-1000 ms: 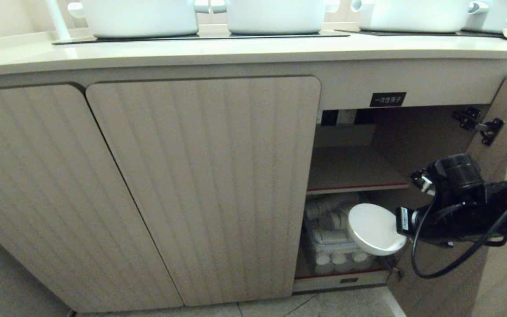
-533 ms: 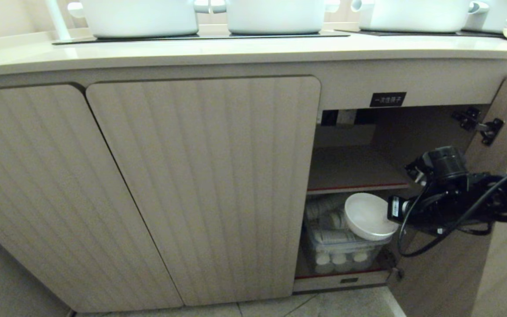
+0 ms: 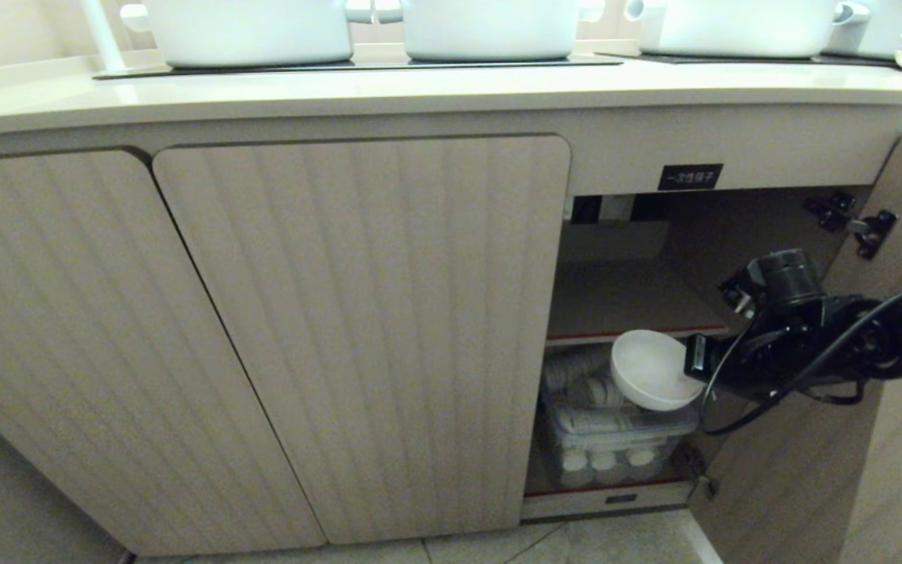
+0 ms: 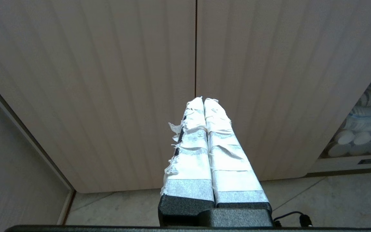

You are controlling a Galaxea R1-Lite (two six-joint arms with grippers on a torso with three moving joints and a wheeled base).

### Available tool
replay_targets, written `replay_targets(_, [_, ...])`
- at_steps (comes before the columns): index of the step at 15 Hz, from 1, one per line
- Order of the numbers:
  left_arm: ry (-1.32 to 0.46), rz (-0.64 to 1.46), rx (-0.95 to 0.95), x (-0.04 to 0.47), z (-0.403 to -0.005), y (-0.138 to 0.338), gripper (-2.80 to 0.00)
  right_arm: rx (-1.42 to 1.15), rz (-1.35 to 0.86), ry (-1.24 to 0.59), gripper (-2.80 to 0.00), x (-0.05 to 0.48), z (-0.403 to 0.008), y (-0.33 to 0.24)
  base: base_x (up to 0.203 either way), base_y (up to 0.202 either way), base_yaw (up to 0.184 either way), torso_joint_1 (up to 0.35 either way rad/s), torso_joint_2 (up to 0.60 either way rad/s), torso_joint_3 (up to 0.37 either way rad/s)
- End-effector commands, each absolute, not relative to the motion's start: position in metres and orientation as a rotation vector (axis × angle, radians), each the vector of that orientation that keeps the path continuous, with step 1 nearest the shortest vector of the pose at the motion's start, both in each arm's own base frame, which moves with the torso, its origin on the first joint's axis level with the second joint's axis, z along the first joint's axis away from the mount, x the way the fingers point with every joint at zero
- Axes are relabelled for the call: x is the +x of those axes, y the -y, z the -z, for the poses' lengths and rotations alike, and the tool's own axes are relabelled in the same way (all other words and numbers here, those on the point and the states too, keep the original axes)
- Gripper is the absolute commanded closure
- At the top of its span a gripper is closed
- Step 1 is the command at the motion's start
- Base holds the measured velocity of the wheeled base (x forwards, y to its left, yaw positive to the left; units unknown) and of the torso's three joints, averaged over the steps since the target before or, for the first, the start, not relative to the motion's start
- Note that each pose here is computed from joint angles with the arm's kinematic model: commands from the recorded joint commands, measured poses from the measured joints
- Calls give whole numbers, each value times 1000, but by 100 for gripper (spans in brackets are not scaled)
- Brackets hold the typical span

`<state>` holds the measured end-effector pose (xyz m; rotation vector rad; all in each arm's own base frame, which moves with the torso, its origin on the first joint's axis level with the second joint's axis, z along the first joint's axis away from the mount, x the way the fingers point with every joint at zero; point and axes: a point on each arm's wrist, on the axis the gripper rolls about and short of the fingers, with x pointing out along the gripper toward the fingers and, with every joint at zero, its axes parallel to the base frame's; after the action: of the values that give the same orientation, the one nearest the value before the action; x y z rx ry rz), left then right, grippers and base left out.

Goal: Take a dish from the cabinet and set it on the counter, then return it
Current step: Put it back into the cabinet

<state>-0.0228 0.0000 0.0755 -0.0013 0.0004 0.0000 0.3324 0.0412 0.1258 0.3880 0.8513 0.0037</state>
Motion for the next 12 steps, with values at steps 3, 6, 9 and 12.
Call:
replay_targets(3, [0,0,-2,-23,-75,0,0,430,6,-826,0,339,-132,-40,0,0,0,0,0,0])
replay_targets(6, [0,0,-2,-23,-75,0,0,440,5,-810,0,348,-135,-41,0,0,0,0,0,0])
replay_targets(9, [0,0,-2,-23,-75,0,0,438,7,-813,0,358,-131,-42,0,0,0,0,0,0])
replay_targets(12, [0,0,-2,-23,-75,0,0,437,10,-809,0,371,-129,-43,0,0,0,0,0,0])
